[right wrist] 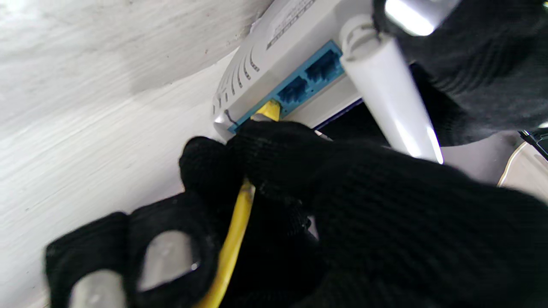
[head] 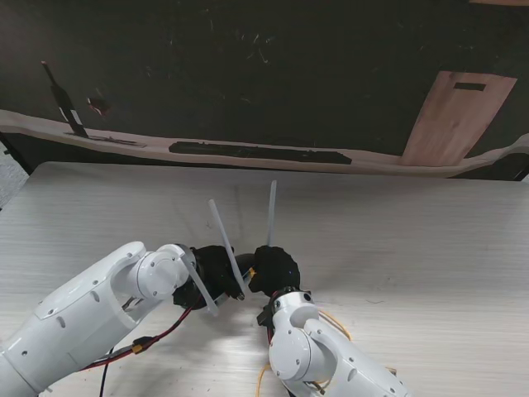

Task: Untangle the Ethernet cable and plug it into the router

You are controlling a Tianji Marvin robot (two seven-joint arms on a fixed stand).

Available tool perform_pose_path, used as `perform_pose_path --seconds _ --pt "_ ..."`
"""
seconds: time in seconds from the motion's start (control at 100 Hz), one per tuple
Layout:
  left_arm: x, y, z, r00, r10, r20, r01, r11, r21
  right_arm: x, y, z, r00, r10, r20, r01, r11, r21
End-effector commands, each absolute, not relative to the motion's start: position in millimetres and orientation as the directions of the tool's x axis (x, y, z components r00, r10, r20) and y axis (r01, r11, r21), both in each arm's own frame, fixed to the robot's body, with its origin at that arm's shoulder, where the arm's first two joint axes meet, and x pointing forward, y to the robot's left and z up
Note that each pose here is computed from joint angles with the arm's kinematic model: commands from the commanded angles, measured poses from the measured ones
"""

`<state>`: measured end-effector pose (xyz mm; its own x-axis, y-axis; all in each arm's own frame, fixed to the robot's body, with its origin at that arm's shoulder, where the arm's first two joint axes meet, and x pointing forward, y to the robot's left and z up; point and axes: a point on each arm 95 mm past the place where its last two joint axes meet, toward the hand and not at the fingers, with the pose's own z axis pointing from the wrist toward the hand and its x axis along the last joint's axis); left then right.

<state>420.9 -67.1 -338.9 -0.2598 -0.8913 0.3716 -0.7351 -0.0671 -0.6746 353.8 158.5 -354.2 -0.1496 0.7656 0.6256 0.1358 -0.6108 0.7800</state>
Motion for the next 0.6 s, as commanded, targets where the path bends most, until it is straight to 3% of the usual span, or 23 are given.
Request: perform_pose_path --seconds 0.0,0.59 --pt "365 -78 -415 -0.196 -0.893 0.405 -0.885 -0.016 -0.465 338 185 -369 -0.15 0.741 0.655 0.239 -0.616 0.751" --pt "364 -86 -418 -0.19 -0.871 0.453 -0.899 -0.031 -0.436 342 195 -374 -0.114 0.742 0.661 0.241 -0.625 0.743"
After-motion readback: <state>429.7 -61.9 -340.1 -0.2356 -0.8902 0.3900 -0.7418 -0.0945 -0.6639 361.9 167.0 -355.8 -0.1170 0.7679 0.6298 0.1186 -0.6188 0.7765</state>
